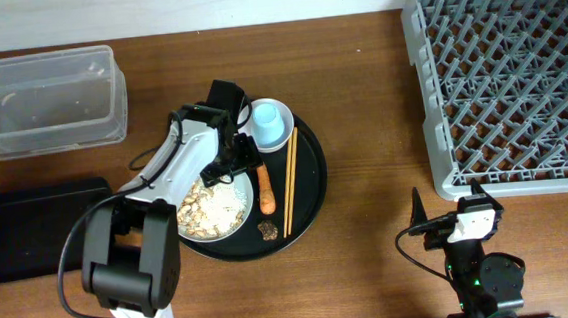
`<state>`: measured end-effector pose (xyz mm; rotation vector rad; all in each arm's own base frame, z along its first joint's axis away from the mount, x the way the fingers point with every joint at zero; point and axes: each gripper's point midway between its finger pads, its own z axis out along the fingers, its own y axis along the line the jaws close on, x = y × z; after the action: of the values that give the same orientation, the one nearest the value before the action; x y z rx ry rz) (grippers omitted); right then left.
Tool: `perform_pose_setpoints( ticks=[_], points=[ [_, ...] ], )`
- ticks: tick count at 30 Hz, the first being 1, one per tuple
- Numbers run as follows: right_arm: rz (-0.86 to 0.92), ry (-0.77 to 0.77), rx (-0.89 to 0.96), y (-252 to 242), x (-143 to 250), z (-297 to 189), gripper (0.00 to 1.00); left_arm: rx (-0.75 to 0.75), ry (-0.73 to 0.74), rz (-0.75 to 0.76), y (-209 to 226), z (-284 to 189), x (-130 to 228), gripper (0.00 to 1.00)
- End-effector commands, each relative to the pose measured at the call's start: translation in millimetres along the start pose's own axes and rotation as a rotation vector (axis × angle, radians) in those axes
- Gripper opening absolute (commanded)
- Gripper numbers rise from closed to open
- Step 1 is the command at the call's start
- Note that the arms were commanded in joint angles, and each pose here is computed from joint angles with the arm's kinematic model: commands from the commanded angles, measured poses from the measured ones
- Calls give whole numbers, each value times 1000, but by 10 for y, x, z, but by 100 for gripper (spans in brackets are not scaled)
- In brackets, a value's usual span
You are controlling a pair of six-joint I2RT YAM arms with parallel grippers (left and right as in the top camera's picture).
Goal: Sort waste into correct bins and load items into the dishwasher rack
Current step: 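Move the left gripper over the white plate of rice, then lower the left gripper and grasp the white plate's rim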
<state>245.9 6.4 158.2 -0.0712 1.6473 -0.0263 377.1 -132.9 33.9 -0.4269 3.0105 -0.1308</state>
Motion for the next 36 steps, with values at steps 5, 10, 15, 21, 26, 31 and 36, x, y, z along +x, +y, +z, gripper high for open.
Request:
perform_pose_setpoints(
  ticks=[5, 10, 15, 21, 26, 31, 36],
  points=[
    [-2, 2, 2, 3, 29, 2, 98, -40, 31, -54, 39, 218, 14, 77],
    [-2, 2, 2, 3, 29, 2, 98, -27, 14, -52, 2, 227, -27, 76],
    [-2, 2, 2, 3, 29, 2, 98, -17, 3, -37, -64, 230, -24, 76],
    [-2, 2, 2, 3, 29, 2, 98, -48, -38, -37, -28, 227, -91, 74],
    [-3, 2, 2, 3, 29, 2, 98, -65, -51, -29, -23, 226, -97, 70],
    [-2, 2, 2, 3, 29, 2, 98, -94, -75, 8, -91, 223, -51, 68],
    [-3, 2, 2, 3, 29, 2, 98, -149, -111, 34, -87, 208, -38, 67]
  ],
)
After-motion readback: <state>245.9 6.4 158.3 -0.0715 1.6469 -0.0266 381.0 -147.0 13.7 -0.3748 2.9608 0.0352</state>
